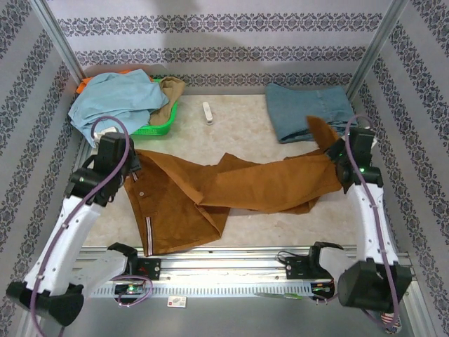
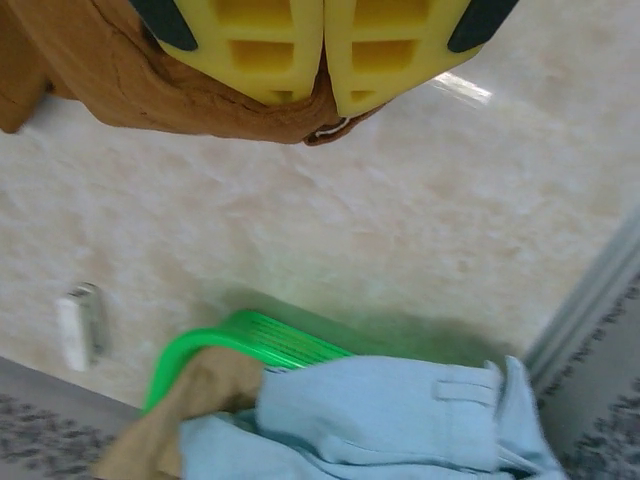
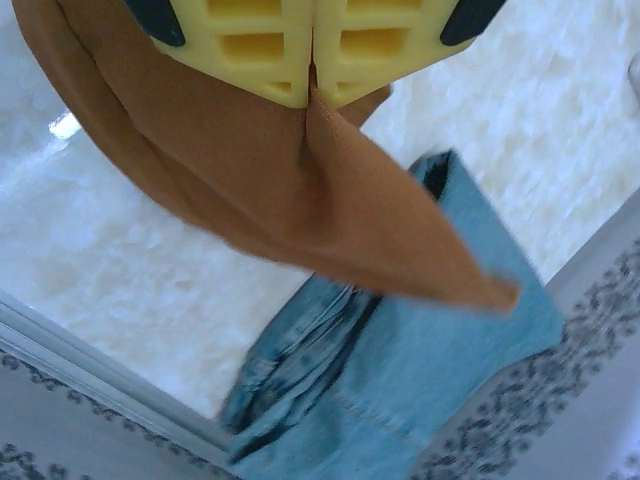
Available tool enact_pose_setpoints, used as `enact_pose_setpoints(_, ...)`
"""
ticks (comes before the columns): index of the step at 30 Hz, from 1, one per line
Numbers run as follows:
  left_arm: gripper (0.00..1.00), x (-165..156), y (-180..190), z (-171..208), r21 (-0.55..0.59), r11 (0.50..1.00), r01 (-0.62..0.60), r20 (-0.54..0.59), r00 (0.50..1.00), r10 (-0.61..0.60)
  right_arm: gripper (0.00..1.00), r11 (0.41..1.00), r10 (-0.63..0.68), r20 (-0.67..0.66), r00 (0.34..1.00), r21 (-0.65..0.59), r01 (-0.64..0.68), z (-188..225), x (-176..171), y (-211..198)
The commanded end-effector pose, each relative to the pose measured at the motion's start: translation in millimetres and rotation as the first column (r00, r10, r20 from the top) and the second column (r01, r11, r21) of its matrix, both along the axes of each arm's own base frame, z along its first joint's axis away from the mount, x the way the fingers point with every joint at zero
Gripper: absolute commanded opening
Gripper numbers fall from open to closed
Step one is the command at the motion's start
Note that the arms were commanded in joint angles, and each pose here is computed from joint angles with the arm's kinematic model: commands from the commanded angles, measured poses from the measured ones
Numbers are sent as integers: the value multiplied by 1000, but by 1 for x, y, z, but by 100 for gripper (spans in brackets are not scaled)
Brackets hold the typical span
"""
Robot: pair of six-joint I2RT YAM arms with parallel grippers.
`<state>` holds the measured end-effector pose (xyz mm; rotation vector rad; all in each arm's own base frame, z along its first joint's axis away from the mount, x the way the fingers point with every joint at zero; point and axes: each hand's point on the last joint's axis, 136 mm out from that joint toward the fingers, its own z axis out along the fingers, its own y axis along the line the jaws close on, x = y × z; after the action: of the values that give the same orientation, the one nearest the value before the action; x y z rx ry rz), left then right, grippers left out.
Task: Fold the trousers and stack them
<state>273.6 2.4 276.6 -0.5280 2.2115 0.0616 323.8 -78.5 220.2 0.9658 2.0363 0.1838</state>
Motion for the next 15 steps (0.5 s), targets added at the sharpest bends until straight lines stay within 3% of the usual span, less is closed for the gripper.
enact_pose_setpoints(1, 0, 11, 18, 7, 45, 999, 5, -29, 1000, -3, 0, 994, -75, 88, 993, 92, 67, 15, 6, -19)
enact_pose_setpoints(8, 0, 42, 48, -11, -19, 997, -74, -53, 996, 73, 0, 993, -100, 121, 988, 78, 91, 14, -7, -23)
enact_pose_setpoints(15, 0, 72, 61, -47, -96, 985, -141, -114, 985, 129, 0, 994, -90, 73, 993, 73, 85, 8, 60, -34)
